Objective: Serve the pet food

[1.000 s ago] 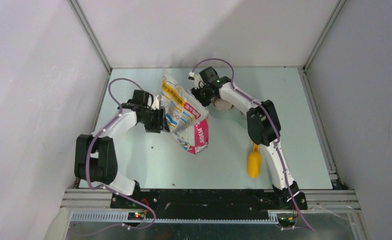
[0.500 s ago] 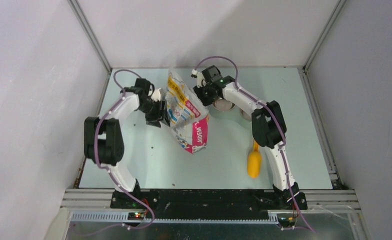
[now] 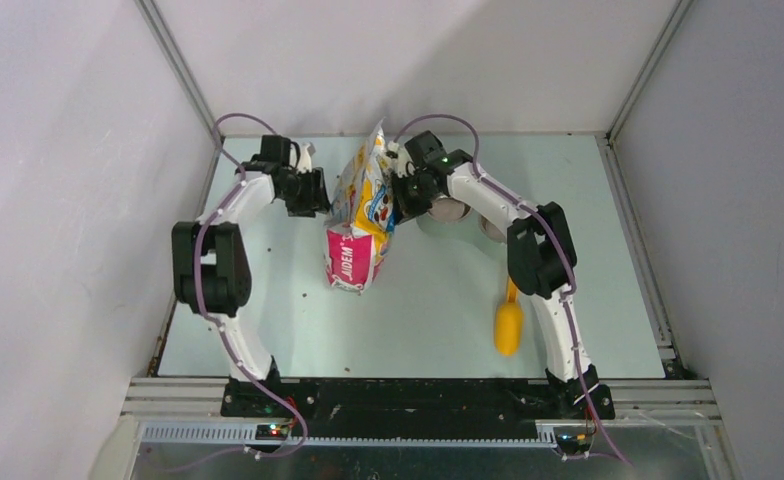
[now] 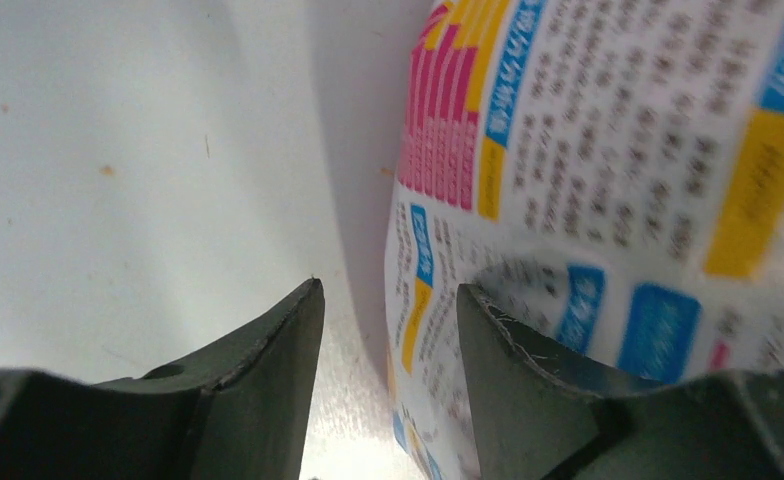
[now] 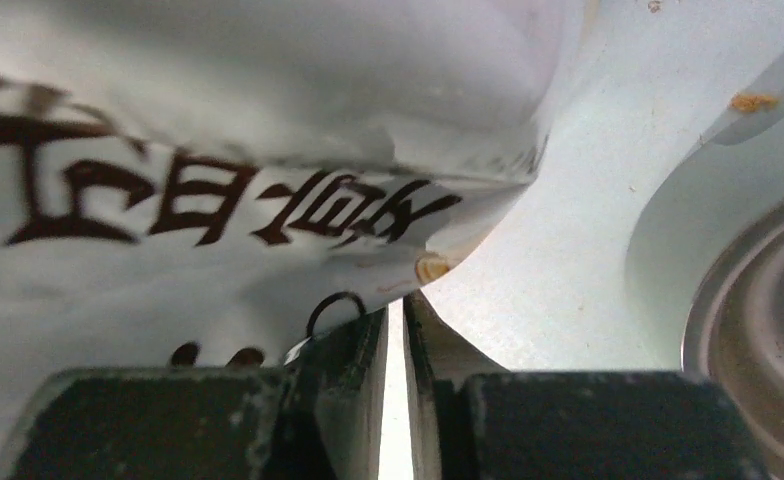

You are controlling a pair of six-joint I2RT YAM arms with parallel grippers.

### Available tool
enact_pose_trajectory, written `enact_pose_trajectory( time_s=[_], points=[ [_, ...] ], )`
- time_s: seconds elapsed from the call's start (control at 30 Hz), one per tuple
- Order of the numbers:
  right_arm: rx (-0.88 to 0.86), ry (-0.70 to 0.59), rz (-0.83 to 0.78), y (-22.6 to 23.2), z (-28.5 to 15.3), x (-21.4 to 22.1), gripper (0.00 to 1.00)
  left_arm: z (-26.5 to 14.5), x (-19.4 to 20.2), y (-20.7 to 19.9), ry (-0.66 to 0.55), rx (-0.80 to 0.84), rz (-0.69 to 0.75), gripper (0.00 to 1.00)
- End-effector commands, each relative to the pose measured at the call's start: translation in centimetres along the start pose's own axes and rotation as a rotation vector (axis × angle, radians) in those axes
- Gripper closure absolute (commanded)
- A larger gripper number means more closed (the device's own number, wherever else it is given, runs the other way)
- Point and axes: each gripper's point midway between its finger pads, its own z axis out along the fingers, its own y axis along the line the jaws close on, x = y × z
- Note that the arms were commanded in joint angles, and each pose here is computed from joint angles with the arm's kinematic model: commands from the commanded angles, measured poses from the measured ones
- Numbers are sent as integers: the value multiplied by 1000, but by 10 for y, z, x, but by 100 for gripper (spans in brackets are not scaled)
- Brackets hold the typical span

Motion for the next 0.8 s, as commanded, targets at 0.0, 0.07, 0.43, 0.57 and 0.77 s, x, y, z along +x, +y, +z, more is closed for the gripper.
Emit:
enact_pose_trajectory(
  time_s=[0.0, 0.07, 0.43, 0.57, 0.77],
  points=[
    [-157, -169, -87, 50, -65, -46, 83, -64, -18, -64, -154, 158, 45, 41],
    [-99, -234, -55, 25, -98, -61, 73, -100, -36, -59, -244, 83, 89, 39],
    [-257, -477, -22, 61, -244, -103, 37, -226, -77, -146, -459, 272, 226, 30],
    [-370, -460, -150, 101, -233, -111, 35, -210, -55, -175, -384, 345, 293, 33],
    [-394, -444, -189, 129, -208, -116, 42, -190, -38, -181, -347, 280, 310, 48]
  ],
)
